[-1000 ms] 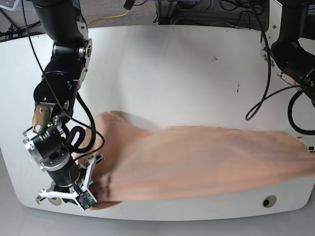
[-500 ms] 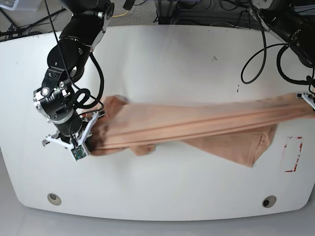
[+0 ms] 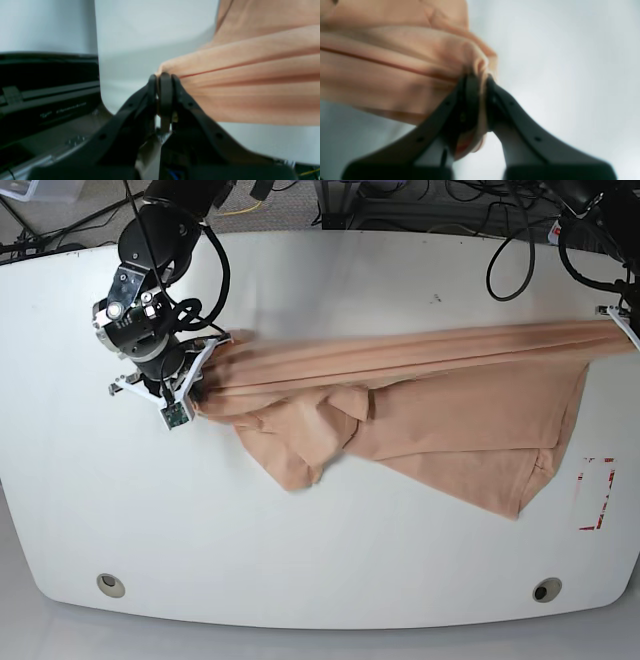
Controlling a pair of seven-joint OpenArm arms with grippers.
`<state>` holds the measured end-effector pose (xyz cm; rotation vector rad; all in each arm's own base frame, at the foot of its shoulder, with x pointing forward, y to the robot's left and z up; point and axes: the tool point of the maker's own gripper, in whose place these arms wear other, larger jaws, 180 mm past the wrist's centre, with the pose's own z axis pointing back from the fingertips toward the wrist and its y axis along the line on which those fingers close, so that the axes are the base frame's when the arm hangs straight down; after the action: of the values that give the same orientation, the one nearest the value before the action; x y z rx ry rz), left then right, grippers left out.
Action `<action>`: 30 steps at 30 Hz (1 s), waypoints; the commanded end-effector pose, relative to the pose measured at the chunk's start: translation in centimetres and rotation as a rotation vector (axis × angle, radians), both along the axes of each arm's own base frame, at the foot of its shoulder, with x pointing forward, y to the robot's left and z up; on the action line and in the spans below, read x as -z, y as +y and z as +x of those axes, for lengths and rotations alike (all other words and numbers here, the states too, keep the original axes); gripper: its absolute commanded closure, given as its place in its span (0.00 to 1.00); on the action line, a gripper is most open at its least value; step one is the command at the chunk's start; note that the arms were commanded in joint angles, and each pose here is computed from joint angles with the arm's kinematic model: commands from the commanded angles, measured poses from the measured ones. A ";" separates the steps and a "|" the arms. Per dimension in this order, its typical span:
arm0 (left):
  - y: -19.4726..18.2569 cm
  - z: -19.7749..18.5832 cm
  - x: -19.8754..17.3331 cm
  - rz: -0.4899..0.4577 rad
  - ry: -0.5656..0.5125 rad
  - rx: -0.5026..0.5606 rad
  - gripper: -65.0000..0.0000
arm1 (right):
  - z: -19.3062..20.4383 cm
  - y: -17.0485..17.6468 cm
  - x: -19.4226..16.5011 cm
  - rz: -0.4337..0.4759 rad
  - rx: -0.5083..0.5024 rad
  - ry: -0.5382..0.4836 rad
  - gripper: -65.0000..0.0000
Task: Fold the T-shirt properly
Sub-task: 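Lift and stretch the shirt between both grippers, then lay it flat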
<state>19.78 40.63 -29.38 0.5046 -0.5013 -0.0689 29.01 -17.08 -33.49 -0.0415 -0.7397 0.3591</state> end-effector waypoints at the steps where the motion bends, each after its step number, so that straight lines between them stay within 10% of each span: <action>1: 1.7 -1.4 -1.1 0.067 0.024 -0.038 1.00 | -0.5 -1.8 -0.2 -0.036 0.046 -0.003 1.00; 8: 2.3 -3.7 -0.3 0.072 0.079 -0.061 1.00 | -3.7 -2.2 1.8 0.029 0.066 0.060 0.93; 14: 2.1 -4.4 0.3 0.072 0.110 -0.053 0.98 | -6.9 -2.5 3.1 0.130 0.107 0.100 0.52; 19: 1.4 -4.1 0.9 0.066 0.132 -0.019 0.74 | -9.5 -1.6 3.4 0.276 0.115 0.113 0.21; 24: 0.3 -3.2 1.4 0.057 0.145 0.025 0.51 | -9.8 -2.1 2.0 0.373 0.126 0.057 0.18; 30: 0.2 -2.2 0.9 0.056 0.113 0.029 0.51 | -6.9 -4.4 0.1 0.357 0.169 -0.012 0.18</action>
<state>16.72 40.02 -31.93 0.5028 -0.3590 -0.1480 20.21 -20.97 -35.38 0.2365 -0.7242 0.0523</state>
